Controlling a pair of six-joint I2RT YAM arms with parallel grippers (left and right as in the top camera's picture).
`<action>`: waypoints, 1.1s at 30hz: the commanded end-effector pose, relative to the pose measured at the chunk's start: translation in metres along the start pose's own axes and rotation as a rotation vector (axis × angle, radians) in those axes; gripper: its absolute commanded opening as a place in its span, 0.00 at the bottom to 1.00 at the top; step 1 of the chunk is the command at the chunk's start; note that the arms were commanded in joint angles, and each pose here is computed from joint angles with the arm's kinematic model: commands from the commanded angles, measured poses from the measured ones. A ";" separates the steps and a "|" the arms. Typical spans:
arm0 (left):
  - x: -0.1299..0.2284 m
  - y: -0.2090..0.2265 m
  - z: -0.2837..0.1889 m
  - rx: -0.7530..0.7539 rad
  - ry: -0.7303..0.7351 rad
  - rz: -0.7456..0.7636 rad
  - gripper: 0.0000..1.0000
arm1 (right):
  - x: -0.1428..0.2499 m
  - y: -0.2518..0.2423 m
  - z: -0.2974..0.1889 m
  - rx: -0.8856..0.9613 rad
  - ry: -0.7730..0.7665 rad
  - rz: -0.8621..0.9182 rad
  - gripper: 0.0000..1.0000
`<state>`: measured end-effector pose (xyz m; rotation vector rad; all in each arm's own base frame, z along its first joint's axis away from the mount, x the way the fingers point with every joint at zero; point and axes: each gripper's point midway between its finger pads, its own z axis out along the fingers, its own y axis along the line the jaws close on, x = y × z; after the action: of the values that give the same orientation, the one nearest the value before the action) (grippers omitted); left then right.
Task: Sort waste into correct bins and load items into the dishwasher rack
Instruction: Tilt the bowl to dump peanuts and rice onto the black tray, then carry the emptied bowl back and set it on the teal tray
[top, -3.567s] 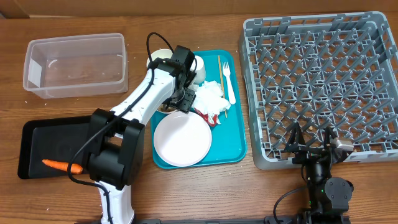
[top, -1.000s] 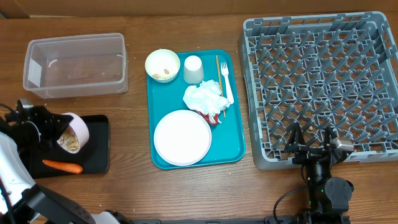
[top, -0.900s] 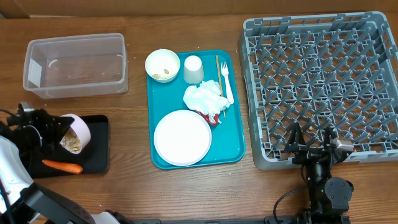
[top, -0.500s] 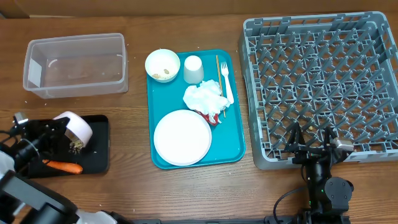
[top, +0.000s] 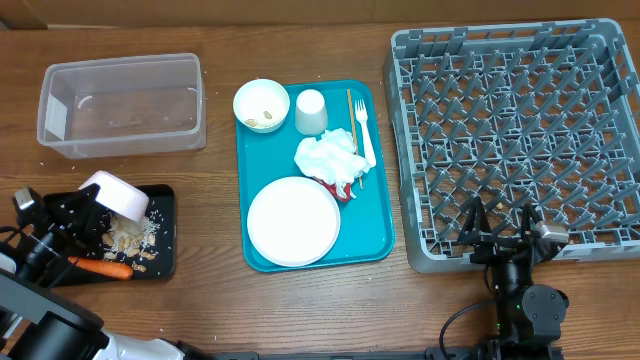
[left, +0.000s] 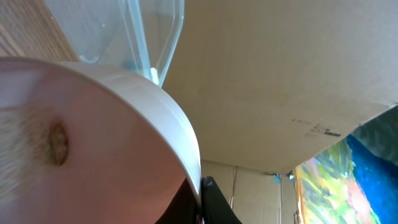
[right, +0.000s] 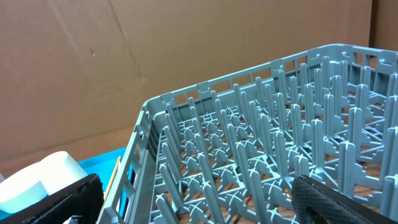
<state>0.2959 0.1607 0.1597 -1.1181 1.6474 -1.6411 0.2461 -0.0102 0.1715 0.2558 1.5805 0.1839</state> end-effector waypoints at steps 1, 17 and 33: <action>-0.003 -0.004 -0.005 0.048 -0.012 -0.065 0.06 | 0.002 -0.001 0.000 0.001 -0.003 -0.006 1.00; 0.013 0.006 -0.006 -0.013 0.000 -0.120 0.04 | 0.002 -0.001 0.000 0.001 -0.004 -0.006 1.00; 0.157 -0.061 0.041 -0.181 0.333 0.369 0.04 | 0.002 -0.001 0.000 0.001 -0.003 -0.006 1.00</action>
<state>0.2619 0.0435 0.2283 -0.8592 1.9958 -1.6046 0.2461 -0.0102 0.1717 0.2551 1.5798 0.1834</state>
